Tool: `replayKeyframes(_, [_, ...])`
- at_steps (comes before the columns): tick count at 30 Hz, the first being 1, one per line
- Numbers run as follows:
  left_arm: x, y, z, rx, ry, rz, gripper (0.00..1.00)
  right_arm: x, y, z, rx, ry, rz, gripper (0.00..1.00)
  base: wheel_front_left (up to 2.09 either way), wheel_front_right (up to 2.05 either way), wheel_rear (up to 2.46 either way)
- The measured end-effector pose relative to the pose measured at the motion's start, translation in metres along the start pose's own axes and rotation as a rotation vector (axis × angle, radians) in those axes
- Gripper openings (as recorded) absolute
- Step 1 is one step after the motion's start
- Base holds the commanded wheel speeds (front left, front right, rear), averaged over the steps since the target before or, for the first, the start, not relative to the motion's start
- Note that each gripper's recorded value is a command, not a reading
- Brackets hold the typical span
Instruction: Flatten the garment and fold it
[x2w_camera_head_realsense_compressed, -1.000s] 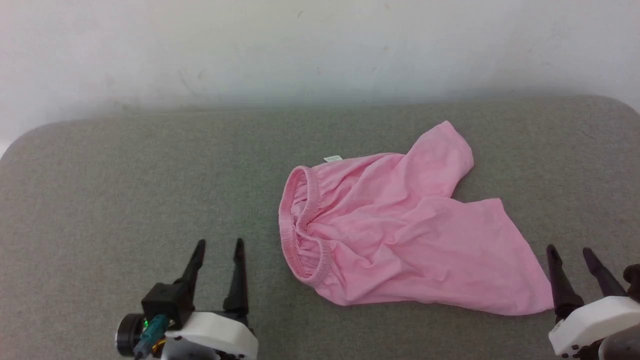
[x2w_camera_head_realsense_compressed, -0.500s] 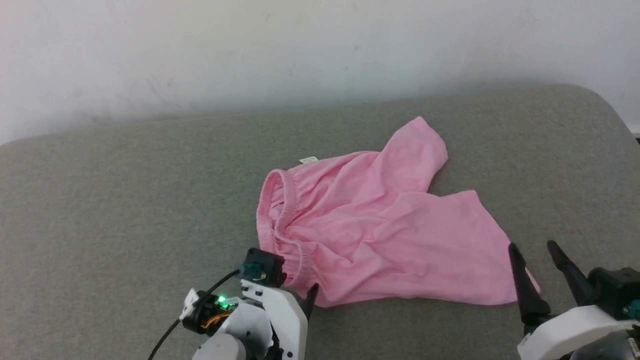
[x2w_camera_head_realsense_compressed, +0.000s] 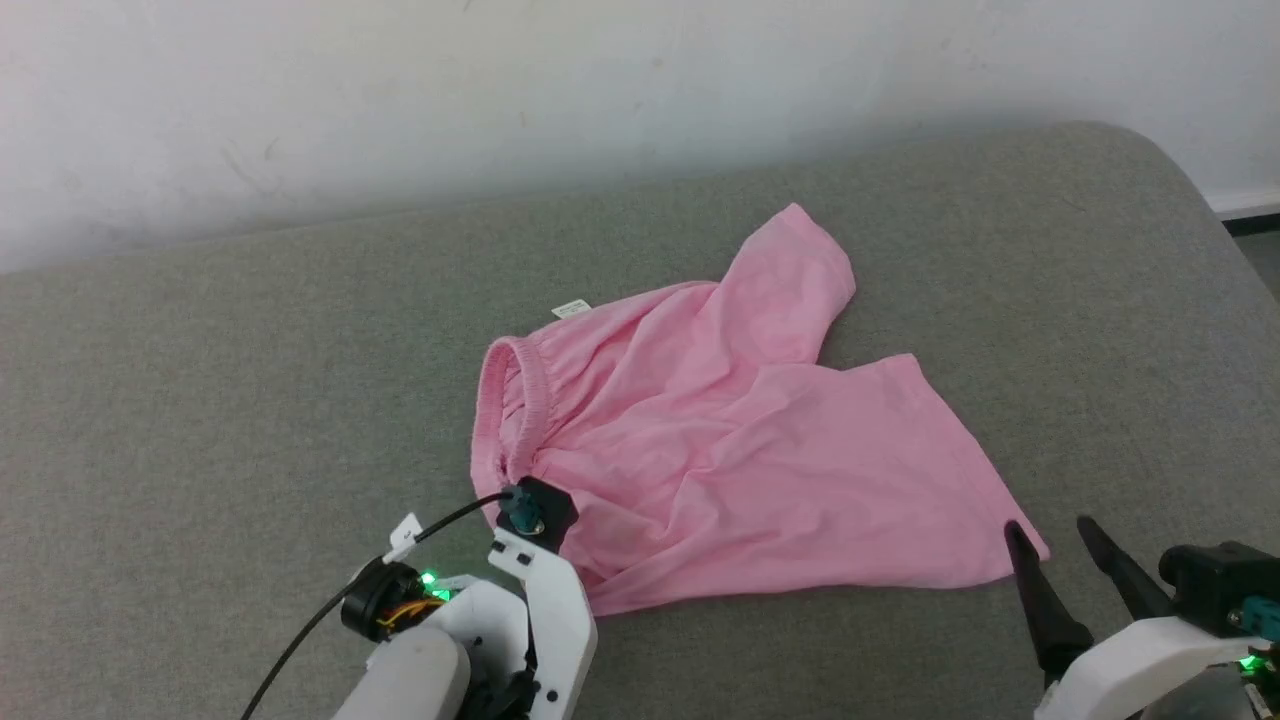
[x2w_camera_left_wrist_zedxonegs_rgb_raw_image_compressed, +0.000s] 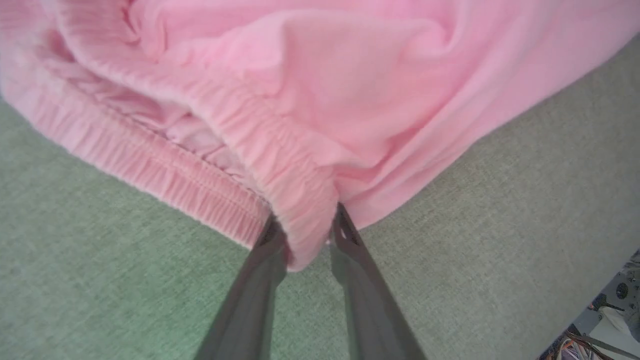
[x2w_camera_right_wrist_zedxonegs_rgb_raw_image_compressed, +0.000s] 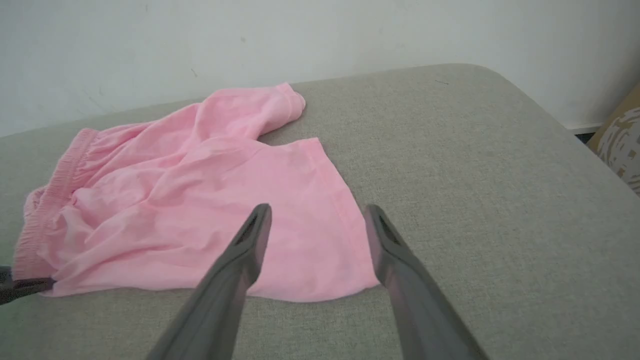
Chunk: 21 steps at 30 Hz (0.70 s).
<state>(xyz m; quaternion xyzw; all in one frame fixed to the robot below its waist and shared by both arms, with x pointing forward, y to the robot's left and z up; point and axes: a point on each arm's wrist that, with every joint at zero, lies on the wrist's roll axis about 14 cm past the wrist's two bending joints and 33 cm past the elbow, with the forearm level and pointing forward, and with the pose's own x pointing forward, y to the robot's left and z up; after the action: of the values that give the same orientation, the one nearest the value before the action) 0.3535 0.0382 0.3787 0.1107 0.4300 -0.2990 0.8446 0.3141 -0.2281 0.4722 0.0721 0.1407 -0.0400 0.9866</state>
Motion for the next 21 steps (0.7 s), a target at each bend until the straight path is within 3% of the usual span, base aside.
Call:
replayKeyframes(9, [-0.012, 0.004, 0.002, -0.16, -0.175, 0.037, 0.0, 0.015, -0.042, -0.053, 0.026, 0.294, -0.039, 1.0, 0.0, 0.0, 0.0])
replayKeyframes(17, [-0.025, 0.018, 0.005, -0.253, -0.293, 0.092, 0.0, 0.039, -0.029, -0.094, 0.043, 0.538, 0.034, 1.0, 0.0, 0.0, 0.0])
replayKeyframes(19, [-0.027, 0.019, 0.005, -0.258, -0.306, 0.097, 0.0, 0.042, -0.027, -0.099, 0.023, 0.601, 0.057, 0.47, 0.0, 0.0, 0.0])
replayKeyframes(21, [-0.028, 0.021, 0.006, -0.263, -0.32, 0.103, 0.0, 0.043, -0.024, -0.103, 0.027, 0.661, 0.077, 0.06, 0.0, 0.0, 0.0])
